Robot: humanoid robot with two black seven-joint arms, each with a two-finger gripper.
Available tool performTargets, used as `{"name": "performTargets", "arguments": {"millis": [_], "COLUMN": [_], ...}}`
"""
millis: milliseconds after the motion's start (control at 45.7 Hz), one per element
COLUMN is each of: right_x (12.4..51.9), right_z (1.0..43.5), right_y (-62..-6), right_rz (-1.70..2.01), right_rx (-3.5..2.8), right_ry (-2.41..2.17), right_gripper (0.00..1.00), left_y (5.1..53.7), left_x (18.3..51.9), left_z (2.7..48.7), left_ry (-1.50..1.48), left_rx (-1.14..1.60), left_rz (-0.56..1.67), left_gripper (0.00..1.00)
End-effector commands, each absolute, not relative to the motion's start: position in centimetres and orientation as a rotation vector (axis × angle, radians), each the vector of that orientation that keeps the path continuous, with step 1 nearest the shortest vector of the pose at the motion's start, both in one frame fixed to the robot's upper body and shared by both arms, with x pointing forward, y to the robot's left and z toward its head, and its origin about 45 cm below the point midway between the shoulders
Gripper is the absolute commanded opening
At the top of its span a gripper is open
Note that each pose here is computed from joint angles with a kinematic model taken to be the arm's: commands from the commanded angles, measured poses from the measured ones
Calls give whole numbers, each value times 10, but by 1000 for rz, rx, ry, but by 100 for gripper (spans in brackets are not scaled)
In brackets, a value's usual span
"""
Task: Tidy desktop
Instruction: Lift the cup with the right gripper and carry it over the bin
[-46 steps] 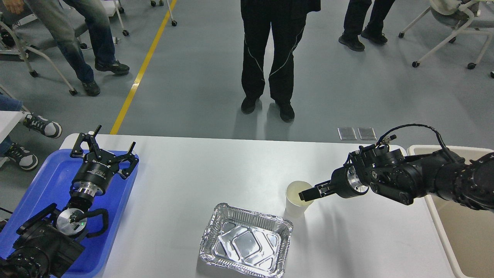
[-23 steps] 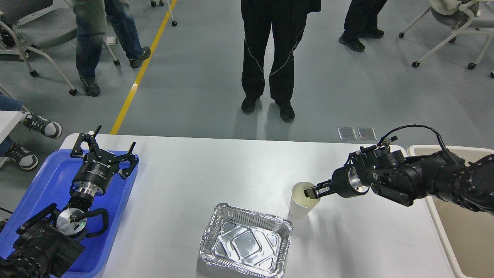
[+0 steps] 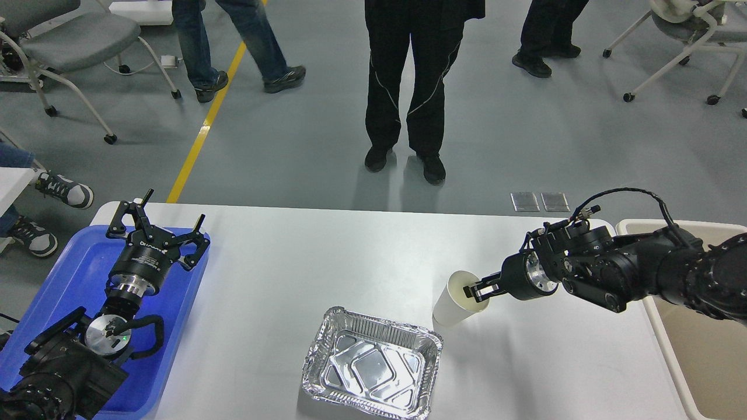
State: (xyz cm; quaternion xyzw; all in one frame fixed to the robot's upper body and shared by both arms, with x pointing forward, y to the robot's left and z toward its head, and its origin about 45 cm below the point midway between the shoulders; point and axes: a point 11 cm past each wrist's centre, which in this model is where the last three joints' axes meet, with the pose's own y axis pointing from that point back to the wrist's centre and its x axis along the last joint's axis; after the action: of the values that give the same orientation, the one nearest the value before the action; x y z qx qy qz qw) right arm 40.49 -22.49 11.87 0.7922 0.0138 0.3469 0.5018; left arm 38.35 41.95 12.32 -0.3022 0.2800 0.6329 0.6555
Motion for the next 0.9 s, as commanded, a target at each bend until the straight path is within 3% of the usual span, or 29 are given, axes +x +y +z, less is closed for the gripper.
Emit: {"name": "performTargets", "arguments": {"millis": [0, 285, 481, 875], "right_x": [409, 423, 433, 462], "right_z": [125, 154, 198, 344], "right_y": [-225, -241, -251, -263], "right_rz": [850, 858, 888, 1016], "right_rx": [1936, 2002, 2039, 2052], "right_ry": [14, -145, -220, -405], "right_gripper": [0, 0, 0, 0], "left_y": [420, 420, 420, 419], "left_x": [383, 383, 383, 384], "left_z": [123, 123, 123, 123], "left_ry": [635, 635, 635, 635], "left_rx": [-685, -685, -685, -686], "left_rz": [1435, 1435, 1435, 1433], "left_gripper": [100, 100, 100, 100]}}
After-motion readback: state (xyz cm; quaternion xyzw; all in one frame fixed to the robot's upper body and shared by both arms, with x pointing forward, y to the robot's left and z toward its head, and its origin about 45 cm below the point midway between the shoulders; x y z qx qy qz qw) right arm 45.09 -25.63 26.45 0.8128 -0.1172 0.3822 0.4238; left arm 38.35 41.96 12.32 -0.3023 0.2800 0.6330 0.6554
